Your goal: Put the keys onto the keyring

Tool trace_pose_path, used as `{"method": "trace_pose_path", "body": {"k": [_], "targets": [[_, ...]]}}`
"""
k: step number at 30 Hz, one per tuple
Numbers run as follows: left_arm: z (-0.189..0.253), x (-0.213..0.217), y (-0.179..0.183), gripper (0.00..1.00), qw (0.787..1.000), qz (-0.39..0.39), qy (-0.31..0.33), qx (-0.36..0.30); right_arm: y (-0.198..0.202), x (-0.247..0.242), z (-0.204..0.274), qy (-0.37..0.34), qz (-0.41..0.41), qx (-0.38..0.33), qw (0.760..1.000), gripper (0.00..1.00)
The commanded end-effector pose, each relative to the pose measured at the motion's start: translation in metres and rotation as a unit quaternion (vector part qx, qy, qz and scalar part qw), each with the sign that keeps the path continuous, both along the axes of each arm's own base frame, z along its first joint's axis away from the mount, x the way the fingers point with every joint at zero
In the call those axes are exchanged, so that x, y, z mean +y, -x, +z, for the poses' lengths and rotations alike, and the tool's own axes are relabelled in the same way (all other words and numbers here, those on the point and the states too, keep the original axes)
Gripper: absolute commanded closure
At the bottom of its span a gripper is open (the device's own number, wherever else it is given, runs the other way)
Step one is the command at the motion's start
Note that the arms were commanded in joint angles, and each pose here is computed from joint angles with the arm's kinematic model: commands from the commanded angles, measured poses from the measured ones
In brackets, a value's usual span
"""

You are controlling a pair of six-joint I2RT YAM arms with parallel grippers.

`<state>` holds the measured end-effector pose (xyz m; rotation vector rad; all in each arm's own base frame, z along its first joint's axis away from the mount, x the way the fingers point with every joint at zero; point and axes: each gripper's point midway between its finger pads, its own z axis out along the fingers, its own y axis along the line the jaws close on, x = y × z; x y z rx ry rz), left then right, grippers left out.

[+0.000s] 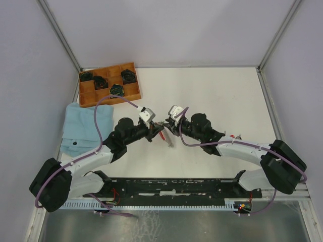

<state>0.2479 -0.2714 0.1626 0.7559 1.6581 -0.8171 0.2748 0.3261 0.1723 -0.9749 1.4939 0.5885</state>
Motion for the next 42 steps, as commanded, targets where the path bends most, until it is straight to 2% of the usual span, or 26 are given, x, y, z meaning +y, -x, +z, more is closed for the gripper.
{"method": "trace_pose_path", "body": {"k": [1,4,9,12,17,22,33,42], "targets": [[0.033,-0.011,0.001,0.97,0.998,-0.017,0.058,-0.024,-0.006,0.007,0.015,-0.026,-0.005,-0.017,0.999,0.68],[0.034,-0.012,0.002,0.97,0.998,-0.017,0.065,-0.021,-0.007,0.007,0.013,-0.023,-0.007,-0.019,1.000,0.74],[0.034,-0.011,0.001,0.97,0.998,-0.012,0.067,-0.019,-0.010,0.004,0.012,-0.019,-0.018,-0.025,0.999,0.91],[0.029,-0.007,0.000,0.90,0.998,-0.002,0.060,-0.021,-0.009,0.001,0.016,-0.018,-0.019,-0.029,0.999,0.99],[0.022,-0.002,-0.003,0.78,0.999,0.008,0.041,-0.028,-0.004,-0.003,0.023,-0.017,-0.015,-0.035,0.999,0.99],[0.021,-0.002,-0.003,0.73,0.999,0.003,0.037,-0.030,-0.001,-0.002,0.023,-0.012,-0.004,-0.035,0.999,0.99],[0.020,0.000,-0.007,0.72,0.999,-0.011,0.026,-0.035,0.003,0.001,0.024,-0.002,0.016,-0.045,0.999,0.99],[0.014,0.005,-0.002,0.69,0.996,-0.059,0.009,-0.070,0.010,0.001,0.026,0.019,0.042,-0.061,0.997,0.99]]}}
